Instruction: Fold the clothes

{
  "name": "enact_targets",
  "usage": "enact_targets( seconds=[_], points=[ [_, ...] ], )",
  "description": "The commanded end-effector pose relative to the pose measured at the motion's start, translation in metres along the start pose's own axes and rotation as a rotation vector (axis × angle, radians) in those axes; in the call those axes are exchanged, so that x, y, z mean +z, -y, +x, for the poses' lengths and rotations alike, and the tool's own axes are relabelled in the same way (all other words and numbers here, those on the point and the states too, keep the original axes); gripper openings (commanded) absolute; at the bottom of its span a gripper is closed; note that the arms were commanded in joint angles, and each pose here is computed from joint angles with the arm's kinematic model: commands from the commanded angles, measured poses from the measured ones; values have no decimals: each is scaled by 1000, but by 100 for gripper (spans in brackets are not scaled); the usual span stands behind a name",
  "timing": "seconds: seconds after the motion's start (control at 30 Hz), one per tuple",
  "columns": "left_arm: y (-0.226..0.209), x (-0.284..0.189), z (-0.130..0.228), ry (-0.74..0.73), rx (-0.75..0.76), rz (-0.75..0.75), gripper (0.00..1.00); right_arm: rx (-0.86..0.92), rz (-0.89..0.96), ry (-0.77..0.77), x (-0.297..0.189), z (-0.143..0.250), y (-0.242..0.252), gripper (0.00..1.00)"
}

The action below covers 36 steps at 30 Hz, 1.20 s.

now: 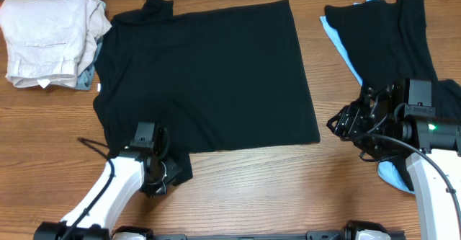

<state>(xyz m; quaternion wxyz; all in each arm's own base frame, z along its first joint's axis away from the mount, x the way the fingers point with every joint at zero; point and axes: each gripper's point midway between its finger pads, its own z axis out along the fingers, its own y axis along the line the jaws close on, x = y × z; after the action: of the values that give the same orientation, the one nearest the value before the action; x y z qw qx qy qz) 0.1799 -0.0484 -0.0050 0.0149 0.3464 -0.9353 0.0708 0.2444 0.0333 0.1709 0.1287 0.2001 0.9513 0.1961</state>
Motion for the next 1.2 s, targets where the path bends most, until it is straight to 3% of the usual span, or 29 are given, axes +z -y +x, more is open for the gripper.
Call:
enact_targets(
  seconds=[0.0, 0.1, 0.27, 0.53, 0.73, 1.17],
  points=[
    [20, -19, -18, 35, 195, 19, 4, -3, -6, -8, 8, -4, 0, 71],
    [45, -49, -38, 105, 370, 49, 4, 8, 3, -26, 29, -10, 6, 65],
    [68, -84, -56, 179, 487, 73, 4, 30, 34, -114, 69, -18, 16, 63],
    [66, -84, -54, 171, 509, 64, 4, -3, 191, -135, 125, -15, 8, 61],
    [65, -84, -57, 189, 506, 53, 4, 69, 335, -73, 136, -19, 22, 61],
    [58, -84, -59, 195, 501, 13, 4, 145, 379, -113, 155, 5, 45, 57]
  ],
)
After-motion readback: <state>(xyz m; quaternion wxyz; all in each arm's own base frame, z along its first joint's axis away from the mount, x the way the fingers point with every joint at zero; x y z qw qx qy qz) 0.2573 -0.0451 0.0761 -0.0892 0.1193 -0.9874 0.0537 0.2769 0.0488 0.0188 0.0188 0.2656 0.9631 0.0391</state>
